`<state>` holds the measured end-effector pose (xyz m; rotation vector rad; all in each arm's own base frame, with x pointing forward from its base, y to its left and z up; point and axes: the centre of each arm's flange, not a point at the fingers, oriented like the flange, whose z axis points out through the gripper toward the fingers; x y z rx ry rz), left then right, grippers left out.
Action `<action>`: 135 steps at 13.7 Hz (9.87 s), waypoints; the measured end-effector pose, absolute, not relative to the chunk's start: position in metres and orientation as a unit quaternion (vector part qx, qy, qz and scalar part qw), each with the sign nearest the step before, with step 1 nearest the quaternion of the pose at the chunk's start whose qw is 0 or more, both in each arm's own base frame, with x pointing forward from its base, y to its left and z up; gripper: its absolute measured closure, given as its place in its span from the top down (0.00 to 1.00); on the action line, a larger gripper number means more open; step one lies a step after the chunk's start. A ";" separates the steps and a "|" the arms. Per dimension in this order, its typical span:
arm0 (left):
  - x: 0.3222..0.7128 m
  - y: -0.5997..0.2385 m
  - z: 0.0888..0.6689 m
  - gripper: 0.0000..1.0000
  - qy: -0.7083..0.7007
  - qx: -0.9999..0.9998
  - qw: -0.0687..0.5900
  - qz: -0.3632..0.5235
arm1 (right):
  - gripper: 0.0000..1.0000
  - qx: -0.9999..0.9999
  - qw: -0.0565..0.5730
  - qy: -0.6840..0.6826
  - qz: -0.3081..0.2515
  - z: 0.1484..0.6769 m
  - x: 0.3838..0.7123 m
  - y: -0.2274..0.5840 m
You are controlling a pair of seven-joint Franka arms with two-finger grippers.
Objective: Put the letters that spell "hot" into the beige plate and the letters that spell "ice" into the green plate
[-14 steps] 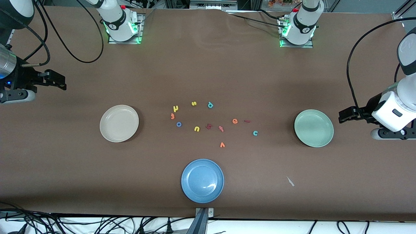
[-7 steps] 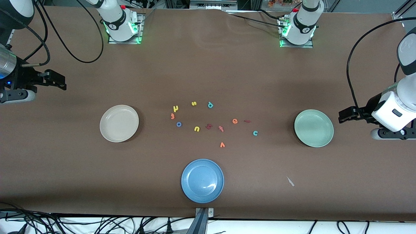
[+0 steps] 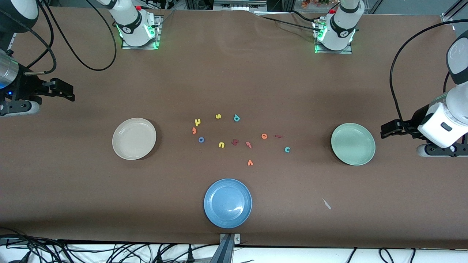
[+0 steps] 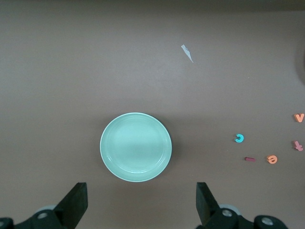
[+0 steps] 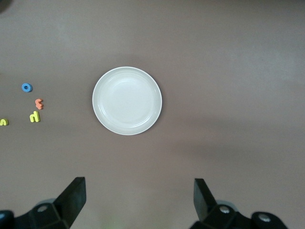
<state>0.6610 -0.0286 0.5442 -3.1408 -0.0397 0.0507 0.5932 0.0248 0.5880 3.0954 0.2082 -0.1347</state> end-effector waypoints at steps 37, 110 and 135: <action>0.661 -0.029 0.542 1.00 -0.012 -1.000 0.000 0.018 | 1.00 0.997 0.018 0.067 -0.043 0.588 0.593 0.025; 0.657 -0.266 0.175 0.74 -0.337 -0.937 0.005 0.095 | 1.00 0.993 0.009 0.101 -0.061 0.507 0.626 0.139; 0.669 -0.237 0.206 0.26 -0.345 -0.934 -0.023 0.086 | 1.00 0.998 -0.009 0.064 0.005 0.230 0.546 0.342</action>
